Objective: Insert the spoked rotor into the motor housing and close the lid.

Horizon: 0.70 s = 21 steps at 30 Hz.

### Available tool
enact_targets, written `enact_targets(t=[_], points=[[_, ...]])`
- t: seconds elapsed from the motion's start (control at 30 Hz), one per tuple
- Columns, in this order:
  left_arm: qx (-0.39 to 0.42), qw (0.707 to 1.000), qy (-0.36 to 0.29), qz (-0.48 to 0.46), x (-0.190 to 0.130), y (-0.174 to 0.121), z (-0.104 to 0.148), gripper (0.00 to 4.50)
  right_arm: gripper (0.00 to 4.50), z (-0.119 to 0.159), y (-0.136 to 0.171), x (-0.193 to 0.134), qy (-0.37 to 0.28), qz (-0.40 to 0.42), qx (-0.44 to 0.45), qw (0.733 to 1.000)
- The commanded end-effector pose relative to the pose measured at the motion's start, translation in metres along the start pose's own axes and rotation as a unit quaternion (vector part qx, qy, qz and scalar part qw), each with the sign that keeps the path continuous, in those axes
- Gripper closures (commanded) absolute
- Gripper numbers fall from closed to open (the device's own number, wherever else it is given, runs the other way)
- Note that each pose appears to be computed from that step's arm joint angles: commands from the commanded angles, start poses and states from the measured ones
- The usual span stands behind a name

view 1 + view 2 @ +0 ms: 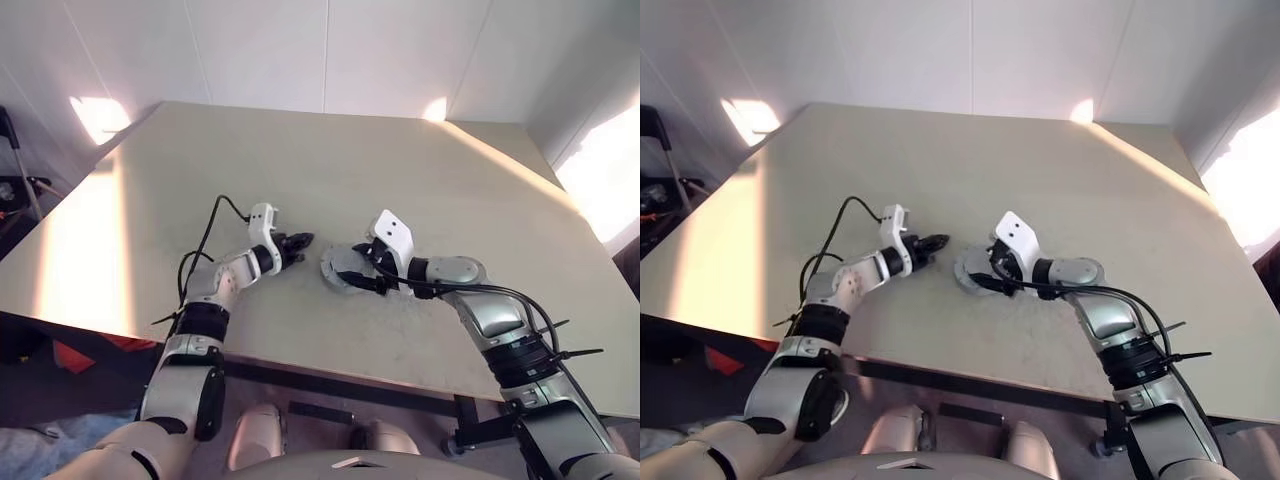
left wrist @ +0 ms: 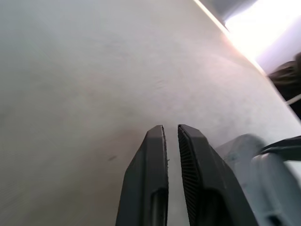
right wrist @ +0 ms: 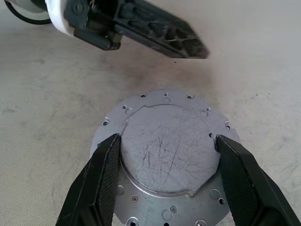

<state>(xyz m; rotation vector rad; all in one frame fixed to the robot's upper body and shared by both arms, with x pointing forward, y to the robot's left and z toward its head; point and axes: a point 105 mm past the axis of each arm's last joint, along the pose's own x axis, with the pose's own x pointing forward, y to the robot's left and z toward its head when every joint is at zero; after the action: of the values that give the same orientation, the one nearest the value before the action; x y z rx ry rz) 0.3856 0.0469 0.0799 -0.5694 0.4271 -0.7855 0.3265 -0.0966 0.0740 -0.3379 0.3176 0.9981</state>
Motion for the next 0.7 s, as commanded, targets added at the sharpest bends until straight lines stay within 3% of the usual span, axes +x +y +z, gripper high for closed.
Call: enact_targets(t=[0.03,0.2,0.43,0.7], points=[[-0.008,0.998,0.009,-0.056,0.006,-0.024,0.007,4.48,1.42,-0.016,0.0,0.002,0.037,-0.005,0.002,0.999],[-0.036,0.993,0.051,-0.099,0.004,-0.038,-0.01,4.48,1.42,-0.017,-0.001,0.0,0.037,-0.013,0.003,0.999],[-0.057,0.986,0.154,-0.019,-0.017,-0.007,-0.053,4.48,1.42,-0.016,-0.007,-0.001,0.035,-0.027,0.004,0.999],[-0.054,0.987,0.151,0.018,-0.021,0.005,-0.055,4.48,1.42,-0.008,-0.024,-0.002,0.021,-0.064,0.03,0.997]])
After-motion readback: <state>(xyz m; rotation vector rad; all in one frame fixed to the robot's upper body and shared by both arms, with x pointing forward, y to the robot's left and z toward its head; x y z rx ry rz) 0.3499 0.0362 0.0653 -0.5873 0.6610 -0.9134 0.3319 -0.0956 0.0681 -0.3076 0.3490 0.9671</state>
